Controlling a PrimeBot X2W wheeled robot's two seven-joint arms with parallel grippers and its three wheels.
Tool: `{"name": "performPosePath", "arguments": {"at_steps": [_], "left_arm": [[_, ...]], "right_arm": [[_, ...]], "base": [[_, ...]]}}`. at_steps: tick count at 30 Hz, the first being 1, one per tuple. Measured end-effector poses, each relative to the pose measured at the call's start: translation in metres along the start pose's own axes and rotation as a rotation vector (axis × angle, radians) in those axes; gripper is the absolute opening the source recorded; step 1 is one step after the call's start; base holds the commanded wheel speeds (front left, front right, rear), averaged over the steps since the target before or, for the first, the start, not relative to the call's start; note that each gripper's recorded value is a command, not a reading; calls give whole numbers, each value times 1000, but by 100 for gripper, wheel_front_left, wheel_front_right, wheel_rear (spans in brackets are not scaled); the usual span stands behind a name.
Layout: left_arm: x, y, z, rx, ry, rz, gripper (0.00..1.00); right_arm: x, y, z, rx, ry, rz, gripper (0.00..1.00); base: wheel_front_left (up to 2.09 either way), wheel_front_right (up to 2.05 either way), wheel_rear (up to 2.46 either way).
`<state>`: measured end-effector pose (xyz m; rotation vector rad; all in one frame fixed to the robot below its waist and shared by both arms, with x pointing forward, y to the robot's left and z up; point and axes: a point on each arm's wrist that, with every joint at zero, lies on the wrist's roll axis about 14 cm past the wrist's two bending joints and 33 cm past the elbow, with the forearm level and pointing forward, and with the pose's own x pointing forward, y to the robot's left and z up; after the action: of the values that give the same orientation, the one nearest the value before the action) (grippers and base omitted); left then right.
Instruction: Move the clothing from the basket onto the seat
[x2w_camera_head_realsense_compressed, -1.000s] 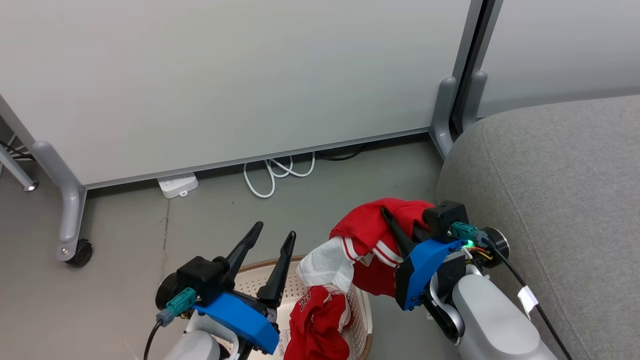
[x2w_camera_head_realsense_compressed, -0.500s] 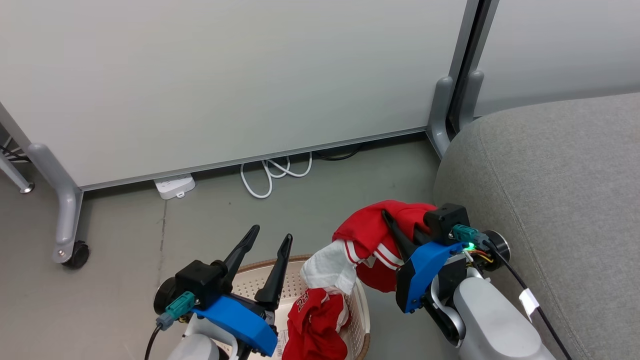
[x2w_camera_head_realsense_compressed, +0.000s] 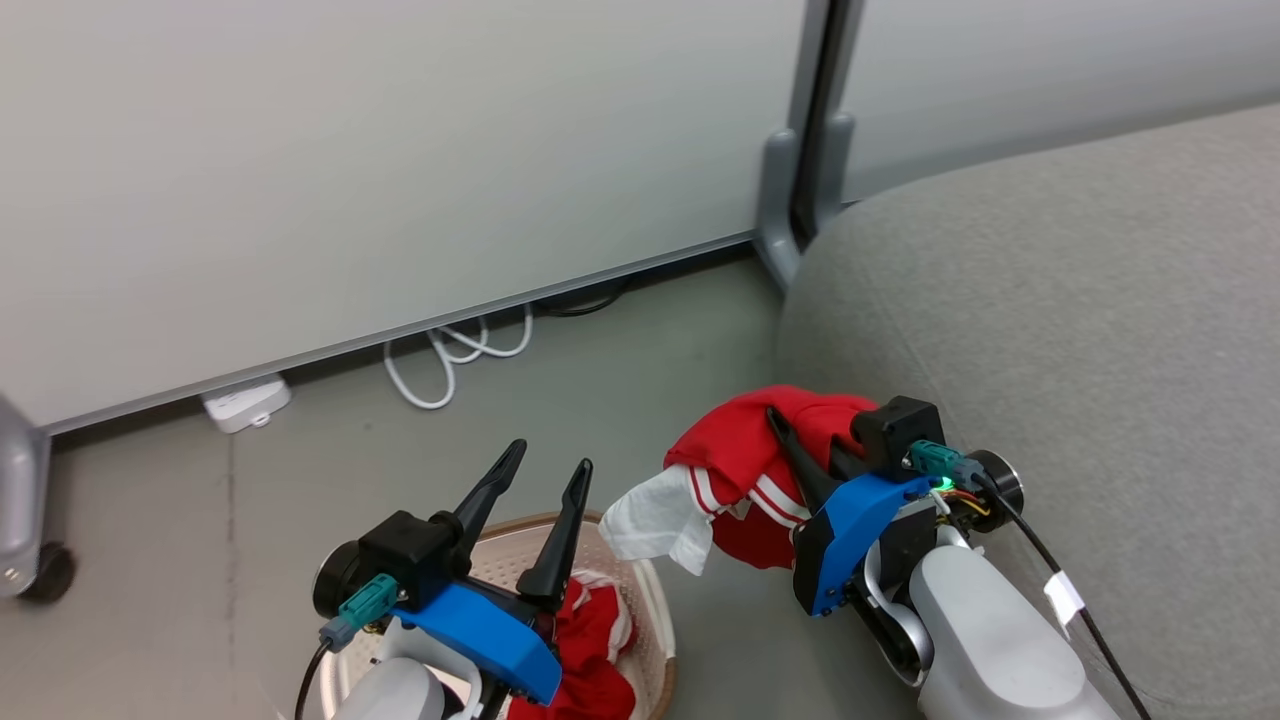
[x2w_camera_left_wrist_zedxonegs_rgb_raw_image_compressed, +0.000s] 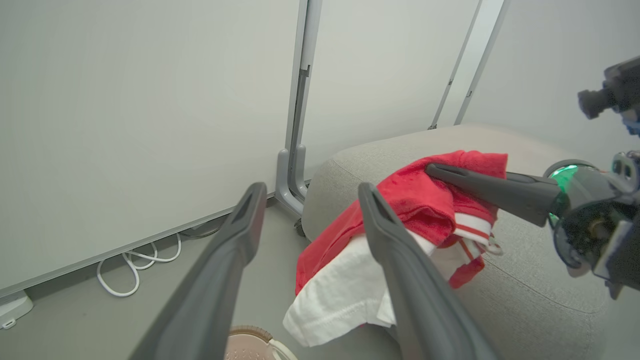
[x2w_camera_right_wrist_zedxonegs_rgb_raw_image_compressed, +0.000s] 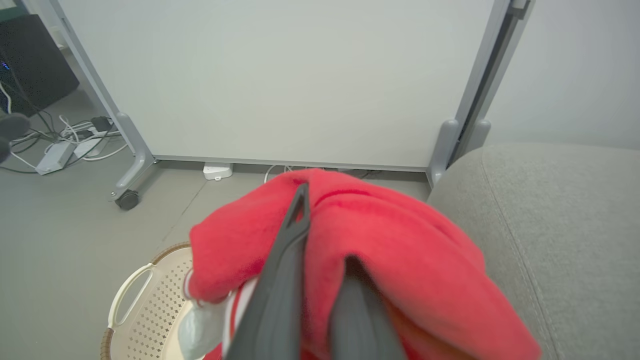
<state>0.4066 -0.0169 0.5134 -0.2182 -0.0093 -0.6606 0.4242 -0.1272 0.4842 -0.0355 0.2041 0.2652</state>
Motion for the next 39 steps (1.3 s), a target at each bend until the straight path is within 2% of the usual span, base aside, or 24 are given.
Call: {"name": "performPosePath", "arguments": {"at_steps": [12,21,33,36,39], "left_arm": [[33,-64,-15,-18,35,-209,100],[44,-97,-20,-22,50,-309,100],[43,-93,-26,-33,63,-300,100],[43,-87,-29,-40,68,-287,100],[46,-81,-30,-43,65,-283,100]], "right_arm": [[-50,-63,-11,29,4,-202,0],[-84,-89,-20,58,3,-308,0],[-82,-91,-23,69,12,-311,0],[-74,-97,-16,22,24,-312,0],[-60,-116,8,-40,8,-340,0]], "base": [[0,0,0],[0,0,0],[0,0,0],[0,0,0],[0,0,0]]}}
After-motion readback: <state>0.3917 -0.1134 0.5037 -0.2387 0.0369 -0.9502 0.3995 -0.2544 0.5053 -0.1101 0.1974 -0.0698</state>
